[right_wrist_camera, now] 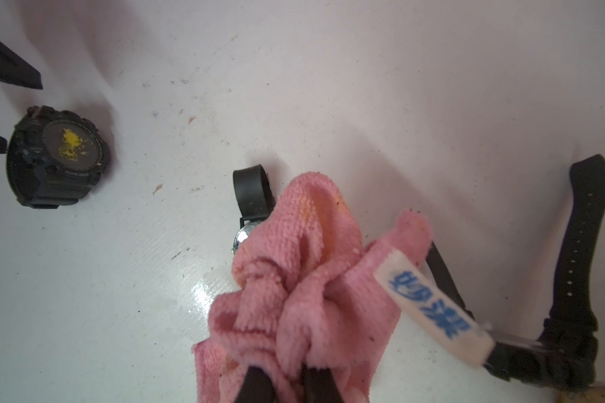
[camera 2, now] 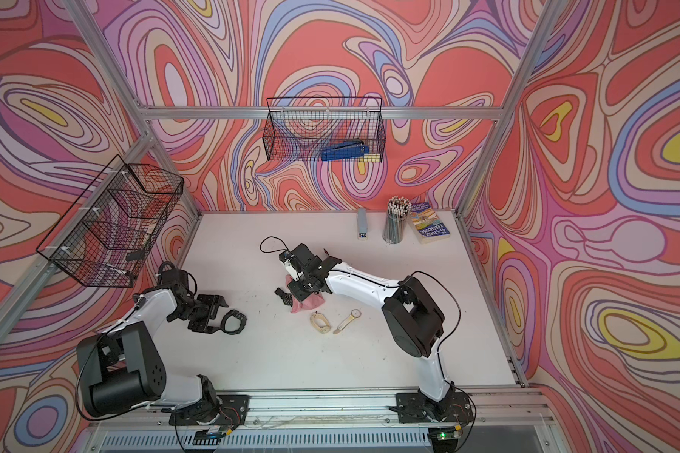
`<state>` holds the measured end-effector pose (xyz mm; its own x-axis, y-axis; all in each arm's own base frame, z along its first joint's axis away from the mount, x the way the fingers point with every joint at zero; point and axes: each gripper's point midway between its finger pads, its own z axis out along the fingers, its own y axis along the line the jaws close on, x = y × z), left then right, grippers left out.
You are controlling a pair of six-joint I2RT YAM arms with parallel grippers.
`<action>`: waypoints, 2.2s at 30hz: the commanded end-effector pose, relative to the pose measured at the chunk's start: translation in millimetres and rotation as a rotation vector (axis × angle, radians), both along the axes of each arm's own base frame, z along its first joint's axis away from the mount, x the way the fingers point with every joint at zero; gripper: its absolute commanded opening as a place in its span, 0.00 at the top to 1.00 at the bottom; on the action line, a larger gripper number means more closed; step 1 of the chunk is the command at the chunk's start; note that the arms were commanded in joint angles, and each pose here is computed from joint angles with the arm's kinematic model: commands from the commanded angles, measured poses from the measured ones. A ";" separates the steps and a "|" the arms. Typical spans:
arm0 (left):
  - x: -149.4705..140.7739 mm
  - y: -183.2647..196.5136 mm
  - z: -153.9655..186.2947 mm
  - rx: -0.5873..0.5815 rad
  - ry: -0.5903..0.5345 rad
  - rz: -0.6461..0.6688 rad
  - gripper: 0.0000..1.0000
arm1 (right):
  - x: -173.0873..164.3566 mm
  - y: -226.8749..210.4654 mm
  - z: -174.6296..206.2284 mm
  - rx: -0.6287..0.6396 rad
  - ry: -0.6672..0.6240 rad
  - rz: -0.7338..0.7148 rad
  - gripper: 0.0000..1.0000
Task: Wipe the watch dial
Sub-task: Pick up the watch at the center of the board, then wipe the dirt from the watch dial.
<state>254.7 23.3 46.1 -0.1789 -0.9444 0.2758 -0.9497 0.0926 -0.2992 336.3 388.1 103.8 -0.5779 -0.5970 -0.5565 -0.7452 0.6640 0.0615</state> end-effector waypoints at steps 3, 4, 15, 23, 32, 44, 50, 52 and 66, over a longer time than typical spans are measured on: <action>4.1 -1.0 -2.0 -0.018 -0.028 0.028 0.33 | 6.4 10.1 -0.2 0.013 0.003 0.008 1.00; 6.0 -1.7 -3.8 -0.026 -0.035 0.035 0.35 | 6.7 11.6 0.1 0.014 0.003 0.009 1.00; 15.1 -4.5 3.0 -0.054 -0.074 0.046 0.44 | 8.7 11.1 -2.6 0.001 0.006 0.005 1.00; 7.0 -4.9 -16.7 -0.058 -0.017 0.049 0.44 | 9.8 13.3 -2.3 0.002 0.007 0.009 1.00; 11.6 -9.5 -35.5 -0.092 -0.029 0.044 0.76 | 9.1 10.0 6.2 0.005 -0.013 0.008 1.00; 58.5 -31.2 7.9 -0.168 -0.433 -0.013 1.00 | 6.6 1.1 30.0 0.036 -0.056 -0.015 1.00; 89.0 -78.9 54.6 -0.234 -0.647 -0.189 1.00 | -1.4 4.3 59.7 0.148 -0.083 -0.008 1.00; 101.9 -96.4 80.2 -0.239 -0.753 -0.232 1.00 | -6.3 5.4 71.2 0.197 -0.091 -0.002 1.00; 116.8 -199.4 182.0 -0.304 -1.053 -0.502 1.00 | 6.3 26.5 114.9 0.294 -0.180 -0.077 1.00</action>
<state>370.2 -161.3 200.5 -0.7585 -0.6514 0.0158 -0.1918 0.2000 -0.9608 331.3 395.7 187.5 -0.5309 -0.4507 -0.7177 -0.7185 0.6885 0.0991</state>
